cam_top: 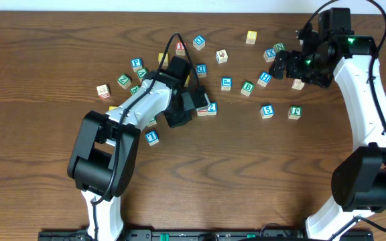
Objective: Spell out AI2
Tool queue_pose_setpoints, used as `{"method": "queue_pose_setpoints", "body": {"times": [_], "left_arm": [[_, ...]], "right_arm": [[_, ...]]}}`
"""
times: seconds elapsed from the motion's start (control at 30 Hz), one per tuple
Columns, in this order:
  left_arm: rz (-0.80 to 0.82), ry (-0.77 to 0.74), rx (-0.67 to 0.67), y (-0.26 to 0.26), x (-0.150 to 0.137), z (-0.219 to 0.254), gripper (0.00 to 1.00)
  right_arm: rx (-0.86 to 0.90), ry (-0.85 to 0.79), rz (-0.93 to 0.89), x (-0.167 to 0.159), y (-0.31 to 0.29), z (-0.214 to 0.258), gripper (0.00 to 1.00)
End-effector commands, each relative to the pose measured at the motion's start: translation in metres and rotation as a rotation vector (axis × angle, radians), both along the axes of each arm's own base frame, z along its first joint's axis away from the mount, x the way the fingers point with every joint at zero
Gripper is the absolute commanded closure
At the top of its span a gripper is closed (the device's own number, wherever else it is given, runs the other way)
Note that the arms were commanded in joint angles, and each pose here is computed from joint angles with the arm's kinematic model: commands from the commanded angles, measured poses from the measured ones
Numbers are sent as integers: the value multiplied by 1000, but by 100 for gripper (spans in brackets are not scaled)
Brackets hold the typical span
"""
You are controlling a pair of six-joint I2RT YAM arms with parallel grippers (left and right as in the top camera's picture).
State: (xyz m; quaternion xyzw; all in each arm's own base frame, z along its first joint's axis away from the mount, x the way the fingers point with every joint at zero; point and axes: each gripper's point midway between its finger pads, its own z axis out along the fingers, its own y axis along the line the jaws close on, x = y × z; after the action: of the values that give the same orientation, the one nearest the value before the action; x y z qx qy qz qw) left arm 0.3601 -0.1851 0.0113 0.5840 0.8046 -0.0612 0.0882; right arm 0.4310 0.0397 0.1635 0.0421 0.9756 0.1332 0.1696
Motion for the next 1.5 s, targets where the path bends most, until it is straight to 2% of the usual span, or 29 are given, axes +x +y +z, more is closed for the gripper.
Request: {"method": "queue_pose_setpoints", "body": {"times": [0.0, 0.1, 0.2, 0.33, 0.43, 0.53, 0.6, 0.63, 0.7, 0.8, 0.83, 0.87, 0.97, 1.17, 1.37, 1.47], "left_arm": [[-102, -6, -21, -6, -4, 0, 55], [-100, -14, -24, -7, -2, 1, 54], [-39, -38, -43, -10, 7, 3, 42], [110, -119, -114, -19, 31, 26, 20], [222, -197, -175, -21, 49, 55, 13], [389, -254, -214, -7, 63, 85, 12], [560, -273, -244, 11, 71, 104, 11], [670, -275, -263, 21, 75, 111, 5], [989, -244, -309, 49, 78, 122, 2], [1487, -42, -361, 78, 57, 116, 2], [1610, 52, -355, 80, 45, 110, 2], [1653, 93, -344, 79, 39, 105, 2], [1657, 146, -275, 75, 25, 92, 2], [1589, 142, -204, 57, 22, 68, 0], [1561, 114, -110, 51, 17, 44, 12], [1484, 117, -74, 44, 15, 31, 15]], "right_arm": [[0, -29, 13, 0, 3, 12, 1], [0, -29, 13, 0, 3, 12, 1], [0, -29, 13, 0, 3, 12, 1], [0, -29, 13, 0, 3, 12, 1], [0, -29, 13, 0, 3, 12, 1], [0, -29, 13, 0, 3, 12, 1], [0, -29, 14, 0, 3, 12, 1], [0, -29, 15, 0, 4, 12, 1], [0, -29, 15, 0, 4, 12, 1], [0, -29, 14, 0, 3, 12, 1], [0, -29, 14, 0, 3, 12, 1], [0, -29, 14, 0, 3, 12, 1], [0, -29, 14, 0, 3, 12, 1], [0, -29, 14, 0, 3, 12, 1], [0, -29, 14, 0, 3, 12, 1], [0, -29, 14, 0, 3, 12, 1]]}}
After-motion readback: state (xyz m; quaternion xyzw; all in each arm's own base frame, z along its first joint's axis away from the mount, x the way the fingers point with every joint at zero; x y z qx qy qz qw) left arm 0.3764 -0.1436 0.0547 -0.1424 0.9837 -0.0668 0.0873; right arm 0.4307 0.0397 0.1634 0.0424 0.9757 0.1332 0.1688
